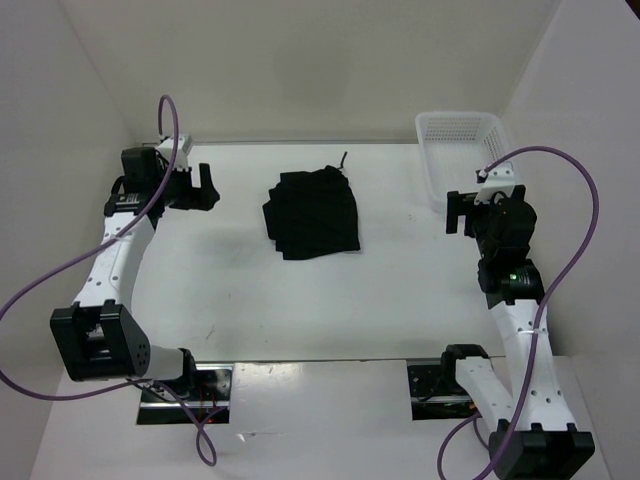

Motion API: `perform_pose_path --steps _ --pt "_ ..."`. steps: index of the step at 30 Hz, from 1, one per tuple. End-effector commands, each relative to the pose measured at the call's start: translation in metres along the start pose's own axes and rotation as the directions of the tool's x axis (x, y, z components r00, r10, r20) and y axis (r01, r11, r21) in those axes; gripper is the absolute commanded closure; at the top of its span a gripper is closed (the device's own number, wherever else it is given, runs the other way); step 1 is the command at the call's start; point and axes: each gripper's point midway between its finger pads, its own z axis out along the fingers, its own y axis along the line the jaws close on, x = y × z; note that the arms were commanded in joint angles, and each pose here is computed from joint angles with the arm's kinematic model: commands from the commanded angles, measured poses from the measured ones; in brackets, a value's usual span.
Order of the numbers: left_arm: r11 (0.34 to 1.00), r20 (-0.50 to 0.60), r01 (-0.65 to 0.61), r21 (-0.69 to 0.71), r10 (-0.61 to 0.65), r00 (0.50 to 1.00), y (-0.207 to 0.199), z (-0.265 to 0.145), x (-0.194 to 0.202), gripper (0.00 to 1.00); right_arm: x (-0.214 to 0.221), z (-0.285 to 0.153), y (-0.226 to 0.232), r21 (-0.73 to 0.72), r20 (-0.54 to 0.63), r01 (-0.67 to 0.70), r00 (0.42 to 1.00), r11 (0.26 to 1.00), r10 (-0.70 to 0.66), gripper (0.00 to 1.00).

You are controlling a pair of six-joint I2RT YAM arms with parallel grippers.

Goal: Fold and stack the shorts
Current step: Fold the shorts

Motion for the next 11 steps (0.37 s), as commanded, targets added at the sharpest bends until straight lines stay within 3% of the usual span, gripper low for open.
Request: perform_pose_path --steps 1,3,11 --pt "0.996 0.101 -0.036 -0.076 0.044 0.994 0.010 -0.012 -0.024 0.00 -0.002 -0.003 0.000 -0.002 0.021 -0.019 1.000 1.000 0.020 0.00" --pt "0.990 0.120 -0.036 -0.135 0.052 0.991 0.020 -0.014 -0.028 0.00 -0.002 -0.003 0.000 -0.002 0.021 -0.019 1.000 1.000 0.020 0.00" --pt "0.991 0.080 -0.026 -0.132 0.037 0.996 0.020 -0.009 -0.007 0.00 0.005 0.000 0.000 -0.003 0.011 0.001 1.000 1.000 -0.001 0.00"
